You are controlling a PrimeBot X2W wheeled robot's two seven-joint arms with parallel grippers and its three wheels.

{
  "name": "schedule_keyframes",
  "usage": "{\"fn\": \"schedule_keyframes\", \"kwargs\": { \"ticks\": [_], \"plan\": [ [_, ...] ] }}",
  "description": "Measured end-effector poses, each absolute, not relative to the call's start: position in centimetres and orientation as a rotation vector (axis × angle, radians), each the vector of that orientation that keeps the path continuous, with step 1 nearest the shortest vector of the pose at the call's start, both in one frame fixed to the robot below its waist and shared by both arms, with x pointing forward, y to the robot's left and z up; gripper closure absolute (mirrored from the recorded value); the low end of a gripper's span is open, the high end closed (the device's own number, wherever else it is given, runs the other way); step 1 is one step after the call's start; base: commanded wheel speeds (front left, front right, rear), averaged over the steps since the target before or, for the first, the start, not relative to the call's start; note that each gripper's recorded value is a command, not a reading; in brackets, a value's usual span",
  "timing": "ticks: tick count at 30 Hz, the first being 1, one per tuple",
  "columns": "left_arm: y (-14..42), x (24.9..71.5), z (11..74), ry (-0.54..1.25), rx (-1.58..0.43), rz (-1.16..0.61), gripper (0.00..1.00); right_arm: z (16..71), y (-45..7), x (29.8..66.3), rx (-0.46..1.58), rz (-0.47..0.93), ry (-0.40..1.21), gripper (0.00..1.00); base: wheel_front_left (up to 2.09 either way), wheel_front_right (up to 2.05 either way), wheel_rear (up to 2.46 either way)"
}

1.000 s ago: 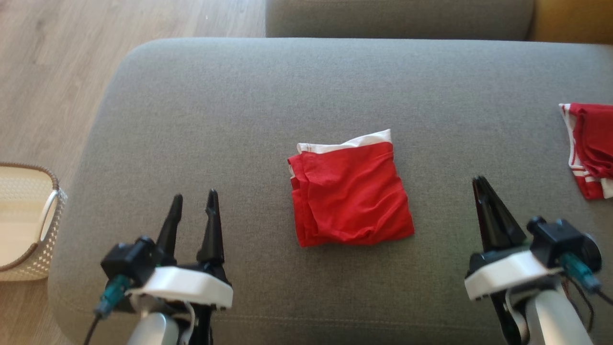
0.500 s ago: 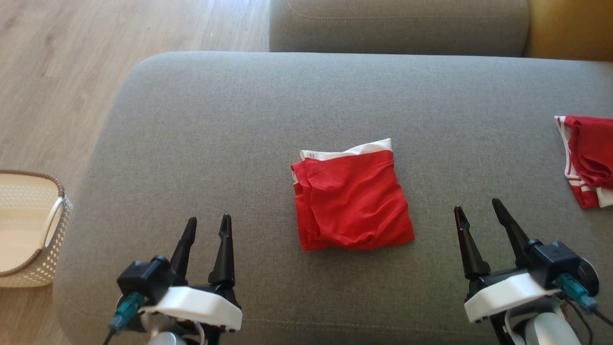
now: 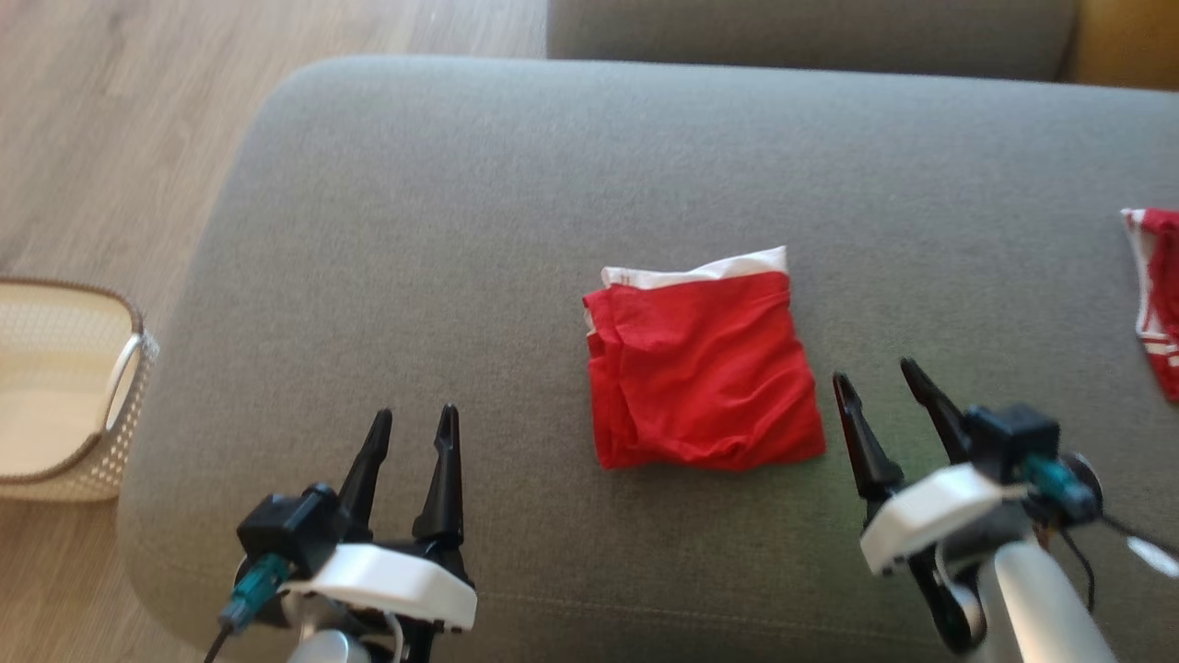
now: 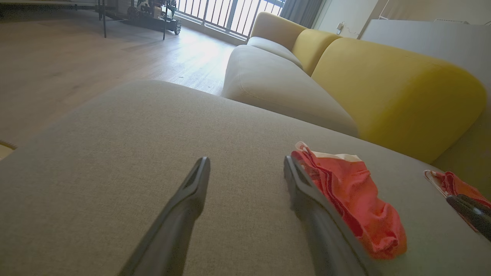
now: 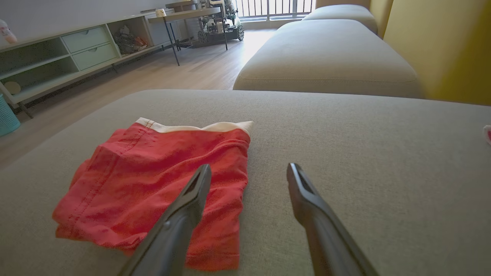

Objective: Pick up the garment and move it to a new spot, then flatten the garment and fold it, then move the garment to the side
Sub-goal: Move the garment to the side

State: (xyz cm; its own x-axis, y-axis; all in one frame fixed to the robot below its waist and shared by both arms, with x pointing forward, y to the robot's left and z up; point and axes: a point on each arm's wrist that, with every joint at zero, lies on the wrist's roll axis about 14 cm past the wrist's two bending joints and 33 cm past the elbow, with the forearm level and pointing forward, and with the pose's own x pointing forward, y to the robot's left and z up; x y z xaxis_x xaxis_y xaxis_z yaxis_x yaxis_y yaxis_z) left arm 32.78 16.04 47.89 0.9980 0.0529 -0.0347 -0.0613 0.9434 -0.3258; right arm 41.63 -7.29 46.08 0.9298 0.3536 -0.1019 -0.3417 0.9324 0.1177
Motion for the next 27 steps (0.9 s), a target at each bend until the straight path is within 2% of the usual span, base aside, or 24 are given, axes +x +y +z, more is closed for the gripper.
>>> {"fn": "schedule_keyframes", "kwargs": {
  "ticks": [7,17,25,26,27],
  "plan": [
    [16.4,34.1,47.5,0.041,-0.321,0.068,0.00,43.0,-4.9,44.5,0.125,0.397,0.276,0.00,0.00,0.00,0.00],
    [17.6,34.5,47.2,0.049,-0.321,0.105,0.00,38.6,-2.6,45.9,0.113,0.436,0.460,0.00,0.00,0.00,0.00],
    [17.4,34.3,47.3,0.046,-0.339,0.098,0.00,38.0,-0.6,46.2,0.111,0.491,0.502,0.00,0.00,0.00,0.00],
    [17.4,34.3,47.4,0.044,-0.339,0.097,0.00,38.0,-0.5,46.2,0.107,0.497,0.506,0.61,0.00,0.00,0.00],
    [17.4,34.3,47.4,0.043,-0.339,0.098,0.00,38.0,-0.5,46.2,0.102,0.502,0.507,1.00,0.00,0.00,0.00]
  ]
}}
